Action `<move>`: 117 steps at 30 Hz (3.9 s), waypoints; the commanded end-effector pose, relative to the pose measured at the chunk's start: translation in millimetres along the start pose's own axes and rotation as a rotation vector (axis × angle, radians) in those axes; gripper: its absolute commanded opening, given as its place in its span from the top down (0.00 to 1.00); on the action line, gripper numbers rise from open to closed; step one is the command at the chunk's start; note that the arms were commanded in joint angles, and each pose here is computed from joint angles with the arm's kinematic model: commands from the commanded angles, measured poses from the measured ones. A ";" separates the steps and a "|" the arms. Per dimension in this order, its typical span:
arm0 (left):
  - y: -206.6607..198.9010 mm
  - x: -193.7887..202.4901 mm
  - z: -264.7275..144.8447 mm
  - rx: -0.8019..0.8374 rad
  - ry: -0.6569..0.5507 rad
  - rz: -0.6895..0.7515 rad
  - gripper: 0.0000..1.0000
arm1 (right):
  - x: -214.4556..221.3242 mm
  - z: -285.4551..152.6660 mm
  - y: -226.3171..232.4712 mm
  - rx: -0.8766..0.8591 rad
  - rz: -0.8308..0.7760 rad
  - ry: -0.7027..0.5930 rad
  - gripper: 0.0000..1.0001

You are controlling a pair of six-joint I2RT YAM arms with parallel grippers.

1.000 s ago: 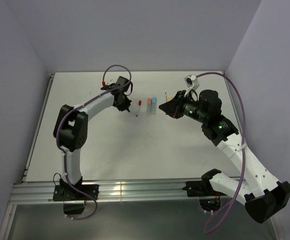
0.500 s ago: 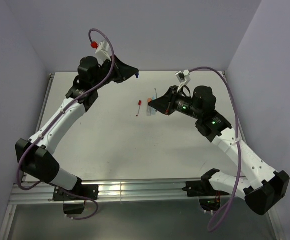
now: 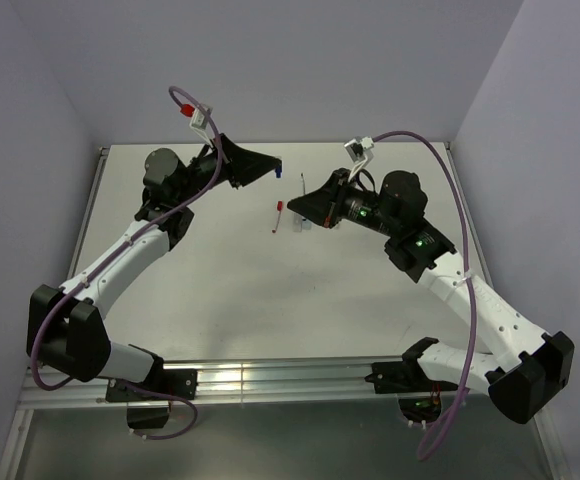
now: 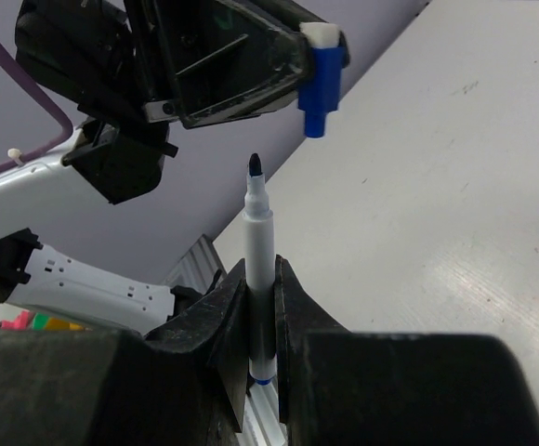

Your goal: Insert the pens into the pen caps

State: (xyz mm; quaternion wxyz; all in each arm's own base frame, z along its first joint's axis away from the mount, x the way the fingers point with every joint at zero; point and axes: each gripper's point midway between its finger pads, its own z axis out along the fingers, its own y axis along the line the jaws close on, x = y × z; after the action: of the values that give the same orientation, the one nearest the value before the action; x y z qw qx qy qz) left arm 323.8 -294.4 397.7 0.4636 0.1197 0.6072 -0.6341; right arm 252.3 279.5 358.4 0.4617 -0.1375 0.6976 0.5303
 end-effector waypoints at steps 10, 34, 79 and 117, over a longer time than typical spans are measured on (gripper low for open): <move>-58.3 -17.0 -16.8 0.222 -0.065 0.053 1.00 | 12.2 11.3 11.3 -0.065 -0.005 0.029 1.00; -54.1 4.1 -2.8 0.223 -0.008 0.025 1.00 | 17.2 14.4 21.0 -0.079 -0.031 0.056 1.00; -52.8 21.4 6.3 0.232 0.046 0.007 1.00 | -0.3 4.4 18.7 -0.027 -0.059 -0.021 1.00; -80.6 93.9 38.7 -0.174 0.089 0.109 1.00 | -47.2 -27.7 -12.1 0.255 -0.184 -0.211 1.00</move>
State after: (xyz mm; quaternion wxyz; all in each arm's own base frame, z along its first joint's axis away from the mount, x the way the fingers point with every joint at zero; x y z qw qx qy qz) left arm 270.9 -361.1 418.5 0.5373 0.0865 0.6295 -0.5545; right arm 250.1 254.5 343.9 0.5165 -0.1206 0.7292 0.4323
